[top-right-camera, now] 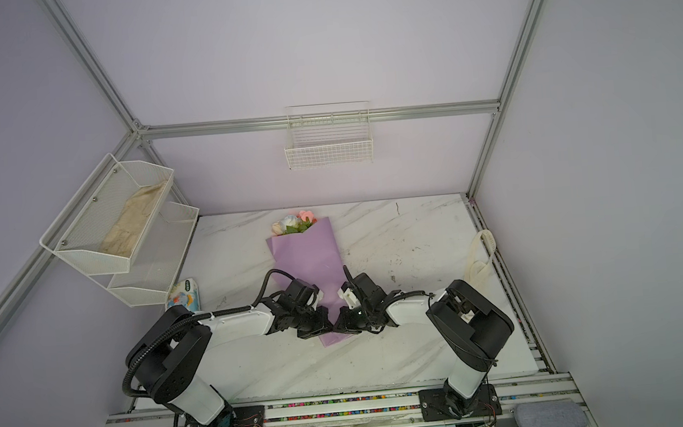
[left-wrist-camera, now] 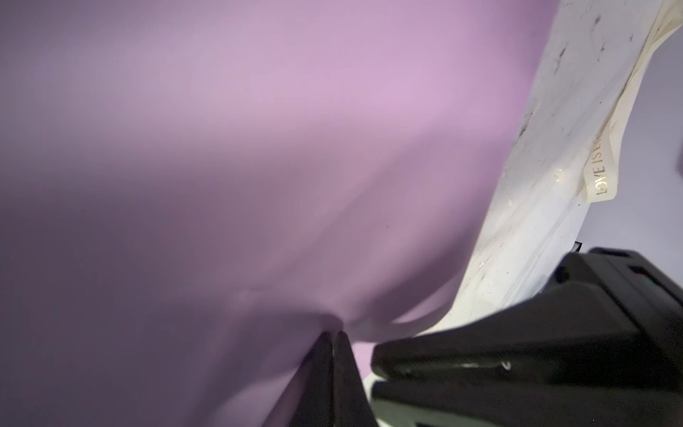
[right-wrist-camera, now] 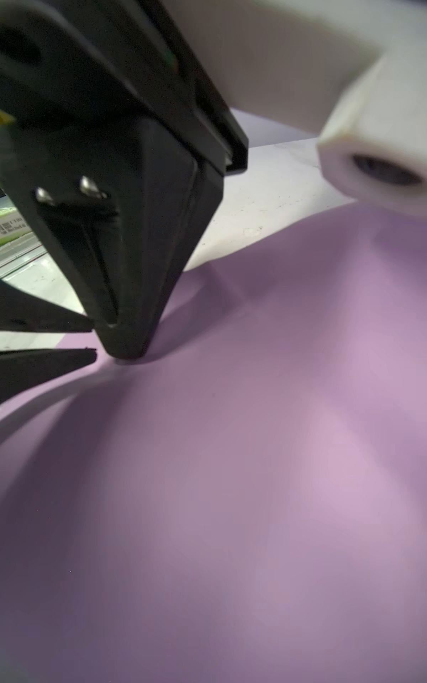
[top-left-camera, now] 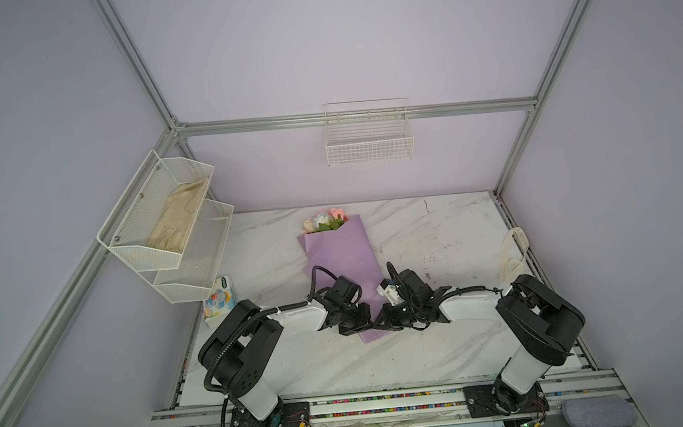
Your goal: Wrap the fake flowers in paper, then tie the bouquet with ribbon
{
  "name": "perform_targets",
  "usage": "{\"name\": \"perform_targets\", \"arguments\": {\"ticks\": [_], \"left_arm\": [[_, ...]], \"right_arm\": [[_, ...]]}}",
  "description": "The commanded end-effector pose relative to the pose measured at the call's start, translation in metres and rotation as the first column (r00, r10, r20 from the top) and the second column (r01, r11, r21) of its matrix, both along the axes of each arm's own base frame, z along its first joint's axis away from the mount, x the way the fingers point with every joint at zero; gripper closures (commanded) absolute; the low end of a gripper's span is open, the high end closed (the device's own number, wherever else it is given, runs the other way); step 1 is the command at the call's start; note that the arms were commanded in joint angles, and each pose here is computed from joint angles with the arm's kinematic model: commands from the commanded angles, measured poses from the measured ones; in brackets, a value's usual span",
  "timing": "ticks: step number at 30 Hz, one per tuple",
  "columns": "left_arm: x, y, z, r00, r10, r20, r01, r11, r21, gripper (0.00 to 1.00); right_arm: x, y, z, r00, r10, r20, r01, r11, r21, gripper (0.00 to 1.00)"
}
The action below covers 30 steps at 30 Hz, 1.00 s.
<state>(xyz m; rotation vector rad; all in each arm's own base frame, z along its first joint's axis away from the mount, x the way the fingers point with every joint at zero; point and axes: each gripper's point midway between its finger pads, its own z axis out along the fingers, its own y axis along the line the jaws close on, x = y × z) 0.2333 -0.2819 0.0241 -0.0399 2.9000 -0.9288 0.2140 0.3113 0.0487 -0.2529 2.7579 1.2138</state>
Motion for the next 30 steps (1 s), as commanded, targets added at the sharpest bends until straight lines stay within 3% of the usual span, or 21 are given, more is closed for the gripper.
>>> {"name": "perform_targets", "arguments": {"ticks": [1, 4, 8, 15, 23, 27, 30], "left_arm": [[0.006, 0.005, 0.001, 0.999, -0.002, 0.034, 0.000, 0.999, 0.052, 0.98], [0.006, 0.006, -0.002, 0.999, -0.011, 0.031, 0.009, 0.998, 0.060, 0.99], [0.008, 0.005, -0.001, 0.999, -0.013, 0.042, 0.011, 0.998, 0.064, 1.00], [0.007, 0.012, -0.010, 0.999, -0.025, 0.036, 0.021, 0.994, 0.109, 1.00], [0.000, 0.018, -0.020, 1.000, -0.029, 0.011, 0.027, 0.990, 0.135, 1.00], [0.000, 0.017, -0.018, 0.999, -0.037, 0.020, 0.034, 0.991, 0.126, 1.00], [0.003, 0.011, -0.012, 0.998, -0.047, 0.032, 0.044, 0.994, 0.098, 1.00]], "right_arm": [[0.013, -0.021, 0.017, 0.996, -0.082, 0.033, 0.082, 0.997, 0.012, 0.87], [0.016, -0.029, 0.014, 0.997, -0.051, 0.064, 0.055, 0.997, -0.054, 0.88], [0.006, -0.038, -0.015, 1.000, -0.002, 0.004, 0.003, 0.986, -0.169, 0.91], [-0.013, -0.074, -0.059, 0.997, -0.045, -0.068, 0.019, 0.936, -0.351, 0.93], [-0.005, -0.073, -0.032, 0.997, -0.071, -0.024, 0.060, 0.948, -0.313, 0.92], [0.033, -0.061, -0.002, 0.991, -0.121, 0.064, 0.133, 0.960, -0.246, 0.92], [0.070, -0.054, 0.007, 0.980, -0.151, 0.133, 0.181, 0.948, -0.261, 0.93]]}}
